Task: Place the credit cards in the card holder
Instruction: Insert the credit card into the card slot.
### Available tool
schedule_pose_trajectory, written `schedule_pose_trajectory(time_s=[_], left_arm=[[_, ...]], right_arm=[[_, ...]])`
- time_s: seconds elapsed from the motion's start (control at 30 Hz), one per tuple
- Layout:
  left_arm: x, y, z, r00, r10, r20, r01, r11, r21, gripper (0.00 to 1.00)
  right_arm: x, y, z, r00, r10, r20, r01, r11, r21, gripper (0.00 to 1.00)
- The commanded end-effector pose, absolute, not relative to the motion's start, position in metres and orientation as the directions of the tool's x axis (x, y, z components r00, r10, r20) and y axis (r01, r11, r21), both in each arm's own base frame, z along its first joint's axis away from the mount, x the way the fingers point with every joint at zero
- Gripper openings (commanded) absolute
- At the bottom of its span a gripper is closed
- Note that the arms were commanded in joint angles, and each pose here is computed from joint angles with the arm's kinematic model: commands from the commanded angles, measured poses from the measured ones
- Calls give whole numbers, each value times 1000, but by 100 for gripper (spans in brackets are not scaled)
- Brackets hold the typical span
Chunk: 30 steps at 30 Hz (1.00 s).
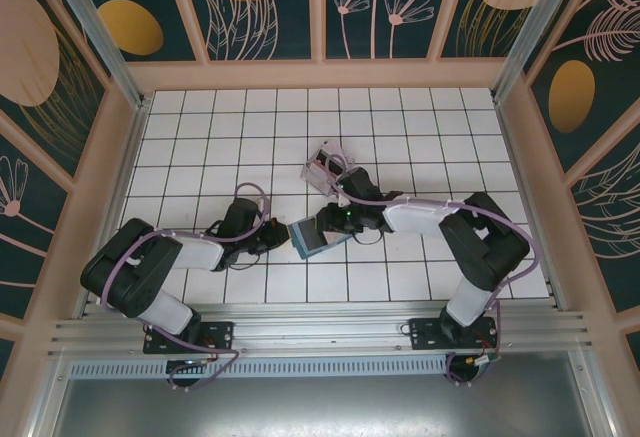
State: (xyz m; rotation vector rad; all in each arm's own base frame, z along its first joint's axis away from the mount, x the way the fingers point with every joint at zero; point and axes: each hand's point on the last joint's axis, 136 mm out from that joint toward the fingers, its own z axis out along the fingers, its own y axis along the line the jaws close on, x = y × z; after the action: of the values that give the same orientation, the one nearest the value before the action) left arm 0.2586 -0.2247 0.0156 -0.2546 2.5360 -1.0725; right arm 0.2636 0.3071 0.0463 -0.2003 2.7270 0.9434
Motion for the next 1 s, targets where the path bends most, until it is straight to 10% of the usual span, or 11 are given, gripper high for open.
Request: schedule_pose_trajectory(time_s=[0.0,0.3,0.97], left_arm=[[243,-222,-3,-939,-262,-224,-44,735,-677,8],[246,-225,-3,-940,-257,-225,-40,736,-676,8],[250,-229,1,-939,-258,-226,-35,728,-684,8]], right_arm=[[271,299,64,-946,-59,-318,-236,799,552,36],[273,309,45,-950,-98,-296,-251,804,539,14],[255,337,34,-944,-196,-265,-313,786,534,13]])
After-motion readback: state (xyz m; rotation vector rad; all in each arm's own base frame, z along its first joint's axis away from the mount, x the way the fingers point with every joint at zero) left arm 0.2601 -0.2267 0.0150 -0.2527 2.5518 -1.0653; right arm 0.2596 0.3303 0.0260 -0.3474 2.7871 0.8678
